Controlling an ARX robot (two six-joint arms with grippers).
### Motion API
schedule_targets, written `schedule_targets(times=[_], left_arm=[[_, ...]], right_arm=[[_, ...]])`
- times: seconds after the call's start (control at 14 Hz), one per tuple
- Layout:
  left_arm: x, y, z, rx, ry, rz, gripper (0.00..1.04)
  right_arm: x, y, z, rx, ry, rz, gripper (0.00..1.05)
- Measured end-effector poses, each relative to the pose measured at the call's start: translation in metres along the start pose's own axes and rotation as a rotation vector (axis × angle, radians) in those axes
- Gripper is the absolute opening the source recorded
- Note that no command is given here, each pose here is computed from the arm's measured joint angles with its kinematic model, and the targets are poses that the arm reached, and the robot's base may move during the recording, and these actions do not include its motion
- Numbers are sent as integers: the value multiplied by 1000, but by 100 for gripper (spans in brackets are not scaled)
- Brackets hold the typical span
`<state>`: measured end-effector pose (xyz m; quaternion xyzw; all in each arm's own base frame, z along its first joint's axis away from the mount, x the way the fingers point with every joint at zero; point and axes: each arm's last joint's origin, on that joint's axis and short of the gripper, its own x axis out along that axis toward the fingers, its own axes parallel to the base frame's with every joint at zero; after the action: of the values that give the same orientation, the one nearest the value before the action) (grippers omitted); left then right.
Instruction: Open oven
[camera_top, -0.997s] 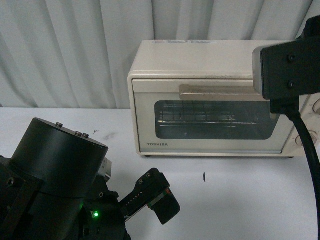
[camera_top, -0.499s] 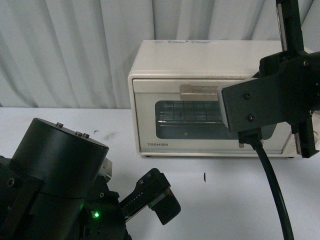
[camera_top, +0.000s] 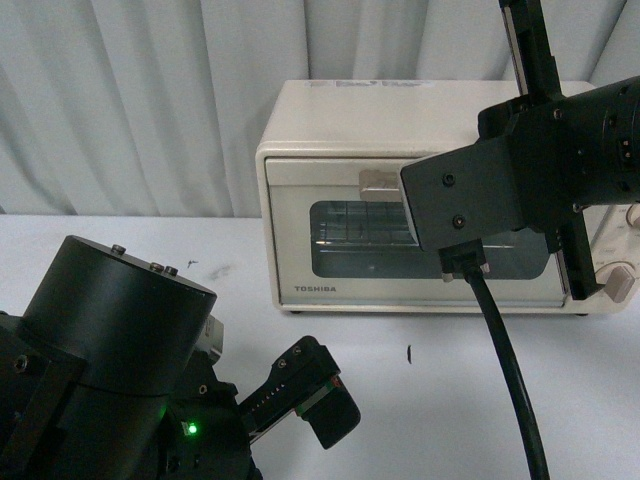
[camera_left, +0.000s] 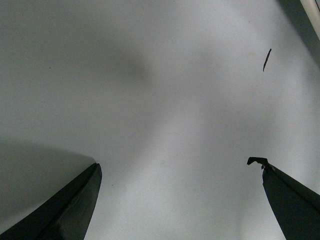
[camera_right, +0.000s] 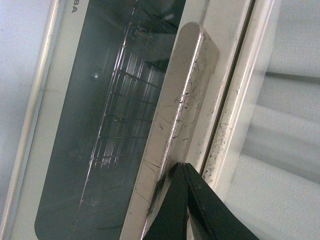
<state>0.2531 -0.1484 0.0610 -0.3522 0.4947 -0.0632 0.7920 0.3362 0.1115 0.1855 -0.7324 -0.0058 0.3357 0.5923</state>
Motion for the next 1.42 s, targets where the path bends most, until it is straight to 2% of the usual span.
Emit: schedule_targets(times=[0.78, 1.42], left_arm=[[0, 0, 0, 0, 0, 1, 98], [0, 0, 0, 0, 0, 1, 98]], right_arm=[[-9, 3, -7, 171, 17, 73, 2], [-16, 13, -8, 317, -30, 93, 2]])
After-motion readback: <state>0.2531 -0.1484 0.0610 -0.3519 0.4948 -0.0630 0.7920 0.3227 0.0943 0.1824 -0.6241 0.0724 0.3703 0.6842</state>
